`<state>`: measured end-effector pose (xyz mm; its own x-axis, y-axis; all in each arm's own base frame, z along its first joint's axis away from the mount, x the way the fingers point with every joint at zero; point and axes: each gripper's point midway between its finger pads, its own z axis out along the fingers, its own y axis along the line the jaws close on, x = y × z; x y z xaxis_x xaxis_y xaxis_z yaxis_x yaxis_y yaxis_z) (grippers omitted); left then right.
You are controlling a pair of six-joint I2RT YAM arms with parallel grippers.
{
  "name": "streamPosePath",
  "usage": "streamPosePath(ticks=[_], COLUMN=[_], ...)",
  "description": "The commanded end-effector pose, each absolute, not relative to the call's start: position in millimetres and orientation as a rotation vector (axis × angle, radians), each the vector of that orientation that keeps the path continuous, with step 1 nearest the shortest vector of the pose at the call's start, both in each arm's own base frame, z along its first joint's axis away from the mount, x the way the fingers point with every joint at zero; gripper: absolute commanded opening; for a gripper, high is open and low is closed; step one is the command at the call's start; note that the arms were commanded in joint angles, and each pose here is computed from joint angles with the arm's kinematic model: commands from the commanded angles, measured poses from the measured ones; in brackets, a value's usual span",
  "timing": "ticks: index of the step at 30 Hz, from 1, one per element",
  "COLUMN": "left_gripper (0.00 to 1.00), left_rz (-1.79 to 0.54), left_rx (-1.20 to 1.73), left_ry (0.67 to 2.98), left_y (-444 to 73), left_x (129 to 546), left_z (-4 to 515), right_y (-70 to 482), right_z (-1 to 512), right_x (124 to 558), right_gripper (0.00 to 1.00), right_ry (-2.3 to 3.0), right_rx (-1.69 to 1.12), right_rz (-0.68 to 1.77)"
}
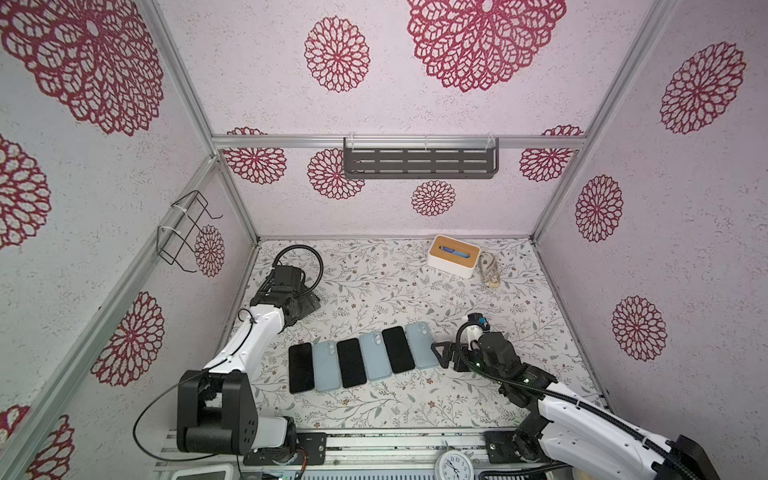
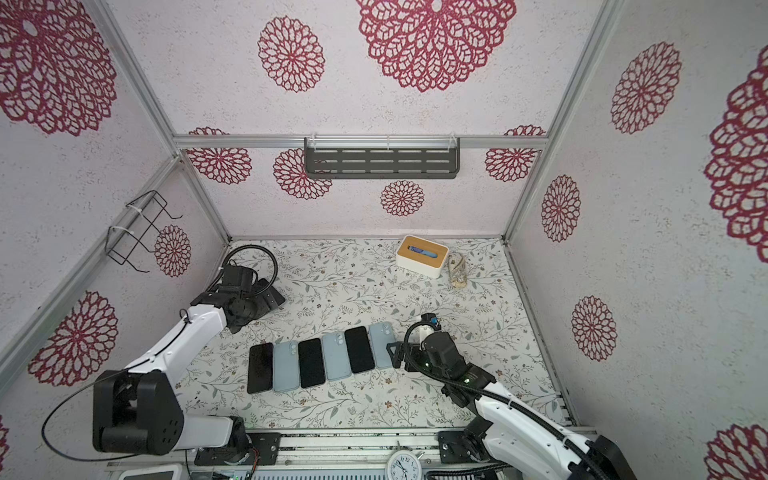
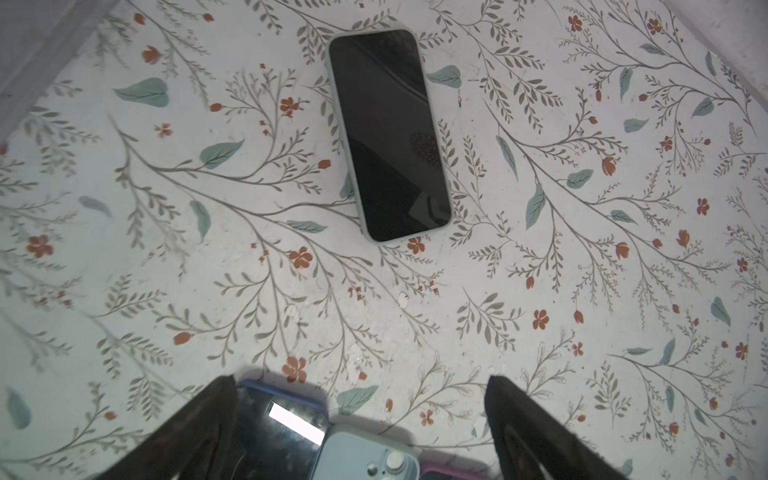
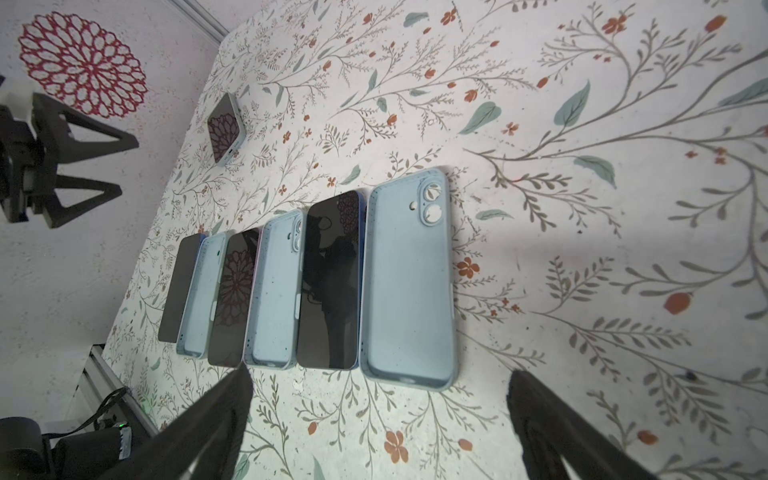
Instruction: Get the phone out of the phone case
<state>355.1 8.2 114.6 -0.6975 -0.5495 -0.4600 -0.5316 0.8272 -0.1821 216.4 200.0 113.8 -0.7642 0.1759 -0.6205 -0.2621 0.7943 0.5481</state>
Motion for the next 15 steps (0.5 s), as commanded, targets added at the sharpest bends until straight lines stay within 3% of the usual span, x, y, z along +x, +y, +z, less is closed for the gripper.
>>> streamPosePath(ticks=[1,15], left_gripper=[0.97,0.97], left_rz=[-0.145,-0.075], left_rx=[-0.776,-0.88], left_ry=[2.515,2.632], left_y=[4.7,35.8], left_x=[380.0,420.0], left_z=[110.4,66.7], right_y=[214.5,267.7], right_z=[135.6,166.9], right_x=[218.9,242.3], right_gripper=[0.99,0.99], right_ry=[2.236,2.178], right_rx=[-0.154,-0.361], right_rz=[0.881,0.978])
